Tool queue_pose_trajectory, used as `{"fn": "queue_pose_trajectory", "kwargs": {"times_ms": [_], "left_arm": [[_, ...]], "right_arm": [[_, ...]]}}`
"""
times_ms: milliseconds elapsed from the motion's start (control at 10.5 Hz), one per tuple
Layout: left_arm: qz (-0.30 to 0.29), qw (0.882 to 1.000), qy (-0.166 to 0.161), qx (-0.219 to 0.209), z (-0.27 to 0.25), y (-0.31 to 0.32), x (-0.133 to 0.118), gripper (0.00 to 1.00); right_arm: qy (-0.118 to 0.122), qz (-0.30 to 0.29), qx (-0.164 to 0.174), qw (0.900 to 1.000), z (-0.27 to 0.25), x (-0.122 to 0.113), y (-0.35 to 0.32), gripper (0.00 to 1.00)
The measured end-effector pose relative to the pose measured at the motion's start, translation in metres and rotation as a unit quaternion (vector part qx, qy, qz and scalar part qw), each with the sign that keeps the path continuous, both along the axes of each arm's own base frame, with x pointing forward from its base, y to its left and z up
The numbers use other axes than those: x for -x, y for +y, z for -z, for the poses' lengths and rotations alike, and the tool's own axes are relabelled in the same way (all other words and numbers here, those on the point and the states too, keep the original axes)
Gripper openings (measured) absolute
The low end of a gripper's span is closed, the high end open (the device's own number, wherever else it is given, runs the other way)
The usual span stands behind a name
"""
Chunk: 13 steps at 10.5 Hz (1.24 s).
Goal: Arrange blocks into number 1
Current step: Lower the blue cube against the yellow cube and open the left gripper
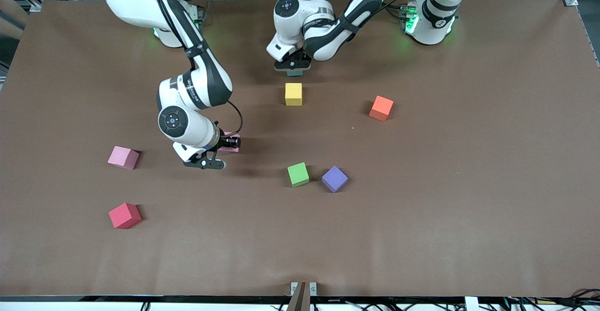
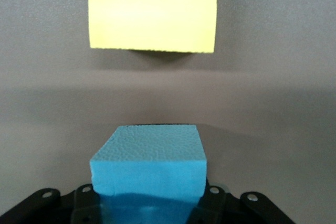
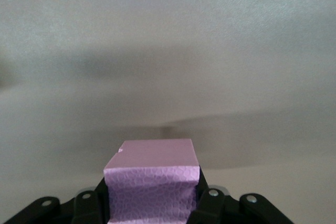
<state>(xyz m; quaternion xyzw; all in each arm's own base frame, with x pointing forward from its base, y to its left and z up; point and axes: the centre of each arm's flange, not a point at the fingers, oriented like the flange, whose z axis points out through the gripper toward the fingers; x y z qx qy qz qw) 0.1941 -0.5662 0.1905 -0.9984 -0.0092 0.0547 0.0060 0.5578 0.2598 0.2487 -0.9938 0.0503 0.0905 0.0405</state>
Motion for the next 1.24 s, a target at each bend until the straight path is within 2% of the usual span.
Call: {"fn": "queue_pose_trajectory", "kwargs": {"times_ms": [286, 954, 1240], "left_arm": [[-0.003, 1.000, -0.003, -0.003, 0.001, 0.002, -0.008, 0.58], [-0.014, 1.000, -0.015, -0.003, 0.000, 0.005, -0.034, 0.58], [-0.021, 1.000, -0.019, 0.002, -0.003, 0.002, -0.044, 0.58]], "right_arm": [[0.007, 0.013, -0.023, 1.000, -0.003, 0.005, 0.013, 0.59], [0.007, 0.011, -0.029, 0.999, -0.004, 0.009, 0.021, 0.59], [0.006, 0.017, -0.042, 0.999, -0.005, 0.013, 0.032, 0.59]]}}
